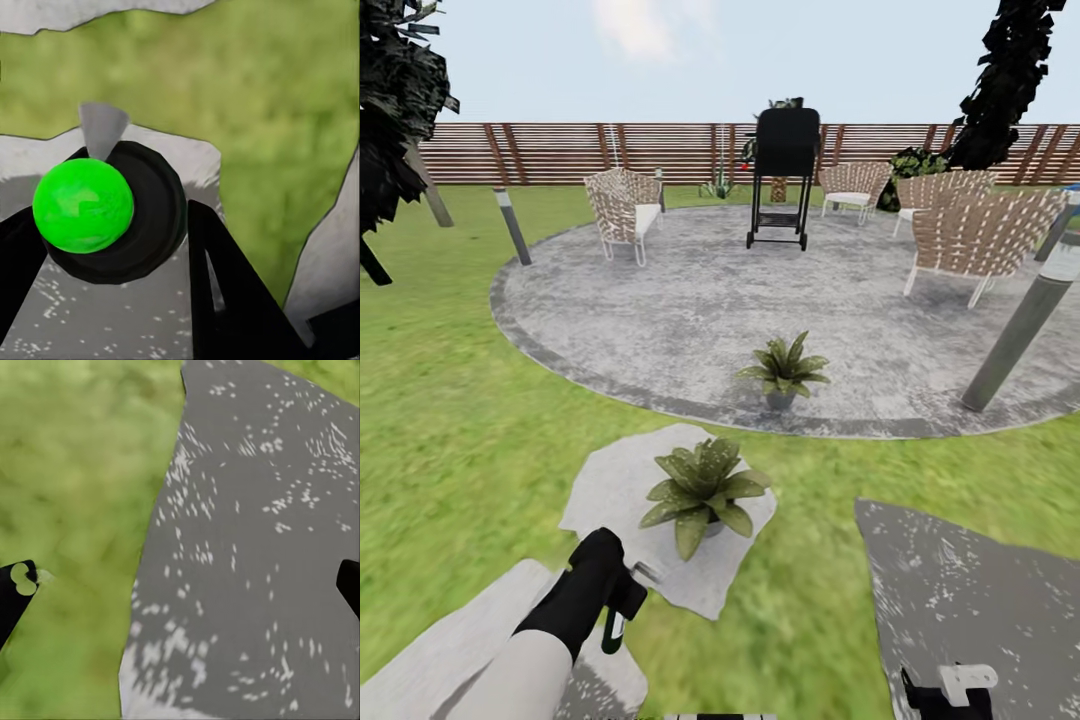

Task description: Pick up the pesticide atomizer in the garden and spray insectifuge to fully cover both potted plants in the garden.

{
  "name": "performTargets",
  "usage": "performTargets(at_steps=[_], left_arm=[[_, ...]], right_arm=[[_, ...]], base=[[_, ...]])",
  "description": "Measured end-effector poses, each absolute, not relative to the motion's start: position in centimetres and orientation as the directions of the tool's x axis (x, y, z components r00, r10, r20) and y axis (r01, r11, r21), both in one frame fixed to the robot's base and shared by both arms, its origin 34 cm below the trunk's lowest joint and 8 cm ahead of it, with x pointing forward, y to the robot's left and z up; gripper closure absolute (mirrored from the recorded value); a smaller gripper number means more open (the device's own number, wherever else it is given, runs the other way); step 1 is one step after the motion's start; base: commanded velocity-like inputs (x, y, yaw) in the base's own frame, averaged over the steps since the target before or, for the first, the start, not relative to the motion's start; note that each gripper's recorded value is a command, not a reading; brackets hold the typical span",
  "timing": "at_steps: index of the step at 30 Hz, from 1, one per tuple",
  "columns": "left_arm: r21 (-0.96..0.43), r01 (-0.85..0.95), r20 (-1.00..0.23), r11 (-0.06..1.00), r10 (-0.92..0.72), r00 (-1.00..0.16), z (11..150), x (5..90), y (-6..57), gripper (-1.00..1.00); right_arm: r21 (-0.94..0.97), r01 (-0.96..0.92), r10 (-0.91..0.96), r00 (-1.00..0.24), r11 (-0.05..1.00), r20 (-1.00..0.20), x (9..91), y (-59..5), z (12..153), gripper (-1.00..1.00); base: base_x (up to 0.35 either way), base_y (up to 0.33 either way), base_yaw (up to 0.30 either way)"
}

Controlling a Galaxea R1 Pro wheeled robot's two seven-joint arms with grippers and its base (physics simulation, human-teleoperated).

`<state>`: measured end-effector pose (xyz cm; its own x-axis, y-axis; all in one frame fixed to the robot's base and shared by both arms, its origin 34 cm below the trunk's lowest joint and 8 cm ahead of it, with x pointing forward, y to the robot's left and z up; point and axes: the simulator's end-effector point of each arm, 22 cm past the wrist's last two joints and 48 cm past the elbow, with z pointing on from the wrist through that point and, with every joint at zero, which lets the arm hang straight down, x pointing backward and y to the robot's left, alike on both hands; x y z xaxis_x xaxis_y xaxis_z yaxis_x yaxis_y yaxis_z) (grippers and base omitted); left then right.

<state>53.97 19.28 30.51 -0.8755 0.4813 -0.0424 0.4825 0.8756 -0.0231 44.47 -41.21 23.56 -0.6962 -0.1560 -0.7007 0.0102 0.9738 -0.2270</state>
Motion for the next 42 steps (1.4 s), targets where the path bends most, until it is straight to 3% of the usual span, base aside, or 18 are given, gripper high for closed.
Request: performTargets(at_steps=[15,34,42], left_arm=[[-0.007,0.468,-0.062,0.884,0.467,-0.882,30.9,54.7,19.7,1.0],[0.019,0.429,-0.089,0.903,0.429,-0.899,31.0,55.6,19.8,1.0],[0.009,0.429,-0.1,0.903,0.428,-0.898,31.1,55.7,19.4,1.0]], right_arm=[[-0.228,0.01,-0.157,-0.695,0.974,-0.701,44.5,-41.3,23.6,-1.0],[-0.227,0.01,-0.156,-0.696,0.974,-0.701,44.5,-41.2,23.6,-1.0],[-0.227,0.01,-0.157,-0.696,0.974,-0.701,44.5,-41.2,23.6,-1.0]], base=[[-0.012,-0.18,0.011],[0.002,-0.005,0.26],[0.177,-0.194,0.034]])
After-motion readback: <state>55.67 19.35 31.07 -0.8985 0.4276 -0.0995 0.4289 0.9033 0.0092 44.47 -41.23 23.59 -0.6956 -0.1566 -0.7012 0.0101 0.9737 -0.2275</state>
